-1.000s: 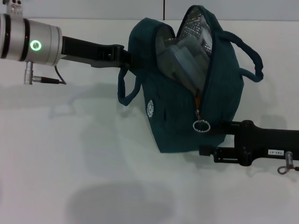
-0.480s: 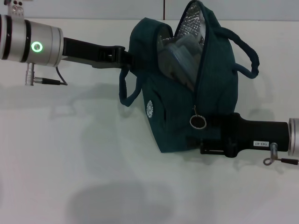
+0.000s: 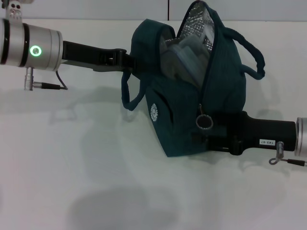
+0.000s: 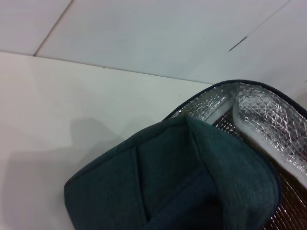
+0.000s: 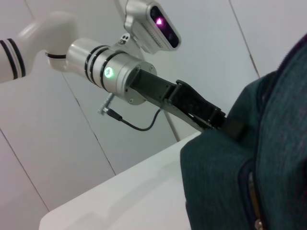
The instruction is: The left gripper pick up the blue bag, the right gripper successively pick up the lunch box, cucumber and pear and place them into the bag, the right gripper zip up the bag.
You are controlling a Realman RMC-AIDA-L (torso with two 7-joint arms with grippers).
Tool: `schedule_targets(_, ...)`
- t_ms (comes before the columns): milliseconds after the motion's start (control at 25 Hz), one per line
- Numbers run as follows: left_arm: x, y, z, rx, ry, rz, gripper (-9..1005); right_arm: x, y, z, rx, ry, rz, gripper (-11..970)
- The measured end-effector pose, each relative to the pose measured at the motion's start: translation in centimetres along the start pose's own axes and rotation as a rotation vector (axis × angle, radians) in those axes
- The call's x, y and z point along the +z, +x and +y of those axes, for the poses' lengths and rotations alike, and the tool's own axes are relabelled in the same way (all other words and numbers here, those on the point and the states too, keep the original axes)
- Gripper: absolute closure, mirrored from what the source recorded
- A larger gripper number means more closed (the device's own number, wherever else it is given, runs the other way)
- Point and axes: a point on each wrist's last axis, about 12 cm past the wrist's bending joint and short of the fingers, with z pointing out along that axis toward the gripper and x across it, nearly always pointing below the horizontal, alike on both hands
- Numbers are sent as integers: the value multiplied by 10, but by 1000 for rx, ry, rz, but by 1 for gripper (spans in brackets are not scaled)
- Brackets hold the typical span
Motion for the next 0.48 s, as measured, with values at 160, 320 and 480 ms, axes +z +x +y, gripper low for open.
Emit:
schedule_targets(160, 0, -1, -1, 3, 1, 0, 955, -1, 4, 1, 16, 4, 2, 352)
schedule_targets(320, 1, -3, -2, 8, 2, 0, 955, -3, 7, 0, 25, 23, 5, 375)
schedule_targets(480, 1, -4, -3, 12, 4, 0, 954, -5, 9, -4, 60, 65, -11, 511)
